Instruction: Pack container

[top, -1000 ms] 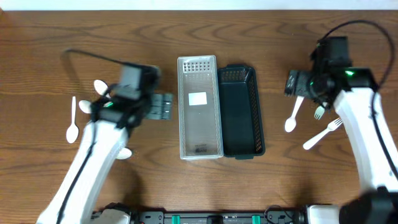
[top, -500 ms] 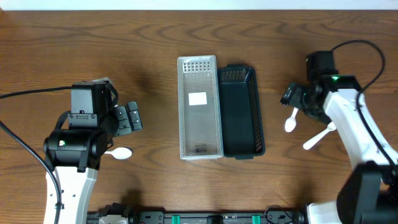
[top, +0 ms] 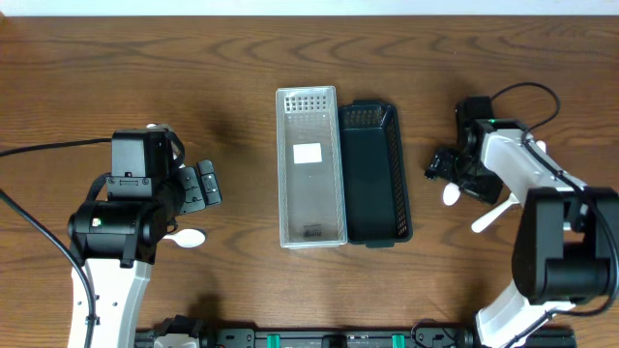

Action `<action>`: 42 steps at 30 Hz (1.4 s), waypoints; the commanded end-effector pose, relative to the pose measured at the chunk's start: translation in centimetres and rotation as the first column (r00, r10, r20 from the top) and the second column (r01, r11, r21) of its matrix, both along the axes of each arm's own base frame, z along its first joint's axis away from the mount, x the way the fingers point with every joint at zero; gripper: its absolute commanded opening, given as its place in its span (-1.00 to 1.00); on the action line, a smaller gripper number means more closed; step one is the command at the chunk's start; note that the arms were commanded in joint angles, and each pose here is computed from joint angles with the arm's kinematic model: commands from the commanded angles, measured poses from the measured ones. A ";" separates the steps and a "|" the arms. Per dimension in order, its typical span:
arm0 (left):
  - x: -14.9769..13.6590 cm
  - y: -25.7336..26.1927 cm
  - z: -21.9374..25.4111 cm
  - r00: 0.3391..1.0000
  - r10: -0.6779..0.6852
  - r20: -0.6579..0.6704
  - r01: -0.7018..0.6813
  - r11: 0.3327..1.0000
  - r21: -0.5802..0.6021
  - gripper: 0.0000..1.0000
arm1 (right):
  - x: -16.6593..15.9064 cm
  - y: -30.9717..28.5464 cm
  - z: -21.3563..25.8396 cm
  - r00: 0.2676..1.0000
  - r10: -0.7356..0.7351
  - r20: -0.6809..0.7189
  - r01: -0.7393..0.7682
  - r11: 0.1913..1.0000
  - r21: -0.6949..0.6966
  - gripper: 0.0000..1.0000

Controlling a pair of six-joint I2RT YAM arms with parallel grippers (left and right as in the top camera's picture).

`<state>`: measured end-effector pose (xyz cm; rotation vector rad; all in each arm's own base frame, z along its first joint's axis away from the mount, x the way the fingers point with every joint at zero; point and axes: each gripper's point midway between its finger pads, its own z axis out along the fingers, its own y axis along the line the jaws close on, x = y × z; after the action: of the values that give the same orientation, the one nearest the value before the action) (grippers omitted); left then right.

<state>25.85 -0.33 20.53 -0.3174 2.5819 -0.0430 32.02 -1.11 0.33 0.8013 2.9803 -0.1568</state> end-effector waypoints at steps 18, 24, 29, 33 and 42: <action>0.1 0.2 0.6 1.000 0.017 0.015 -0.017 1.000 -0.002 0.96 | -0.9 1.0 -2.6 0.999 -0.016 -0.048 0.019 0.997 0.068 0.80; 0.1 0.2 0.6 1.000 0.018 0.014 -0.017 1.000 -0.002 0.96 | -2.1 1.4 -3.9 0.998 -0.016 -0.062 0.022 0.995 0.093 0.78; 0.1 0.2 0.6 1.000 0.018 0.015 -0.017 1.000 -0.002 0.96 | -2.8 1.5 -4.4 0.997 -0.018 -0.074 0.025 0.995 0.099 0.43; 0.1 0.2 0.6 1.000 0.018 0.014 -0.017 1.000 -0.002 0.96 | -2.9 1.5 -4.4 0.997 -0.018 -0.077 0.025 0.995 0.100 0.26; 0.1 0.2 0.6 1.000 0.018 0.014 -0.017 1.000 -0.002 0.96 | -2.9 1.9 -4.4 0.997 -0.018 -0.077 0.027 0.993 0.118 -0.03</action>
<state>25.84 -0.33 20.52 -0.3174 2.5822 -0.0429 32.48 0.06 -0.77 0.8112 2.9449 -0.0244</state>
